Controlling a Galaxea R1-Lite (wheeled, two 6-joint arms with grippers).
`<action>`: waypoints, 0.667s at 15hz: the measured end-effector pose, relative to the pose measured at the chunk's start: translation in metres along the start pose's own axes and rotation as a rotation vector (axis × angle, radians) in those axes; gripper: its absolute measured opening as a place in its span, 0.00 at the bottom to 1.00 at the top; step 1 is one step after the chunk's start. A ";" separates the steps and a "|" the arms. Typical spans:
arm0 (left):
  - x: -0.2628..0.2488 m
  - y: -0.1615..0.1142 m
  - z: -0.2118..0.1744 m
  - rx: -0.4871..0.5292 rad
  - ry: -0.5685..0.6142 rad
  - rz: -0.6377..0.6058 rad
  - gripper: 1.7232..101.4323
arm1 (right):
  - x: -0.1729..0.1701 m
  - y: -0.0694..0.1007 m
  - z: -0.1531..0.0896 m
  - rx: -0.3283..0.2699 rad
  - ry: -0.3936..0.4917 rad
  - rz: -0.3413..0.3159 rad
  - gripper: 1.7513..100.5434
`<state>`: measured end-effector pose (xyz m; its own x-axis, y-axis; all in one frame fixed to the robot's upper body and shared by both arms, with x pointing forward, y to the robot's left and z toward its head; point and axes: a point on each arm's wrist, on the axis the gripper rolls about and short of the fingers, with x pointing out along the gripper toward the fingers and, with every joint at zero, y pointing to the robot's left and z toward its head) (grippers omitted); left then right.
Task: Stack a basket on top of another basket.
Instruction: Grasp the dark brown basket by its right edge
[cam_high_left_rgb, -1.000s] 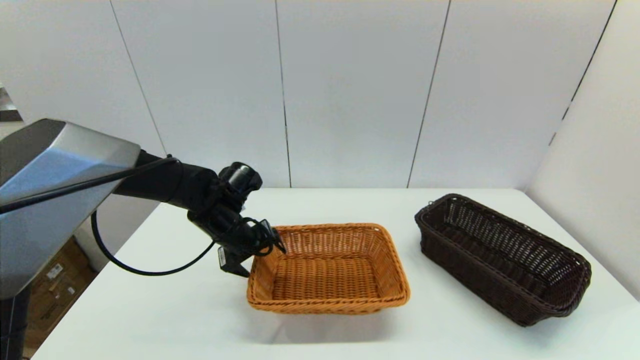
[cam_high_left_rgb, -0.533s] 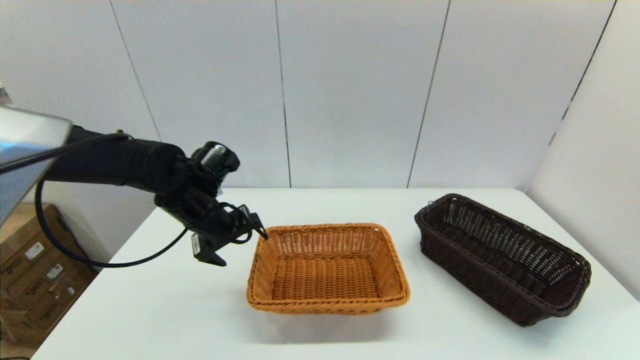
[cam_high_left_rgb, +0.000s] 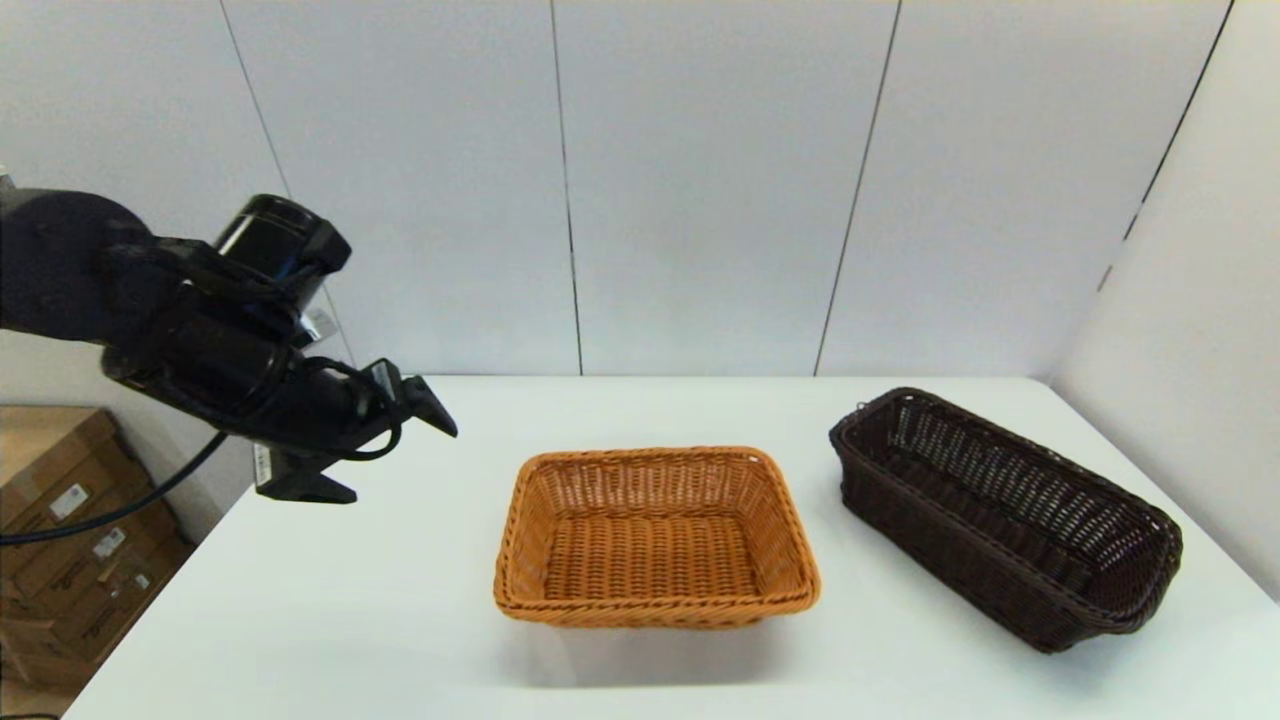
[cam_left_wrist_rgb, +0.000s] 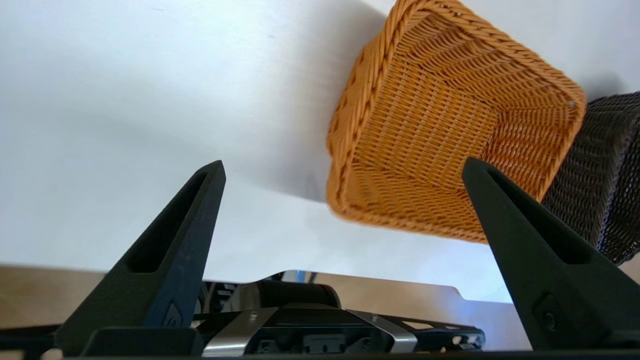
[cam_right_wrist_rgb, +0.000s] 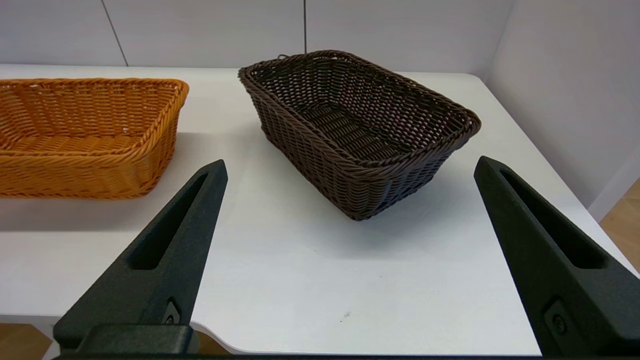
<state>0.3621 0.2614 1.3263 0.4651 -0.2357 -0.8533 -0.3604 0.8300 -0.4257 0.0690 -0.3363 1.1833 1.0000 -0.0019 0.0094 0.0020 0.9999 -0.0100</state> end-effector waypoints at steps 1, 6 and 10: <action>-0.014 0.006 -0.007 0.006 -0.035 0.013 0.95 | 0.000 0.000 0.000 0.000 0.000 0.000 0.97; -0.069 0.043 -0.058 0.067 -0.182 0.047 0.96 | 0.000 0.000 0.000 -0.003 0.004 -0.001 0.97; -0.108 0.077 -0.101 0.077 -0.292 0.022 0.96 | 0.000 0.000 0.000 -0.003 0.004 -0.001 0.97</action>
<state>0.2026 0.2994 1.3549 0.6745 -0.0713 -0.7348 -0.3155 0.8720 -0.3742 0.0690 -0.3363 1.1829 1.0000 -0.0030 0.0055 0.0031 0.9999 -0.0134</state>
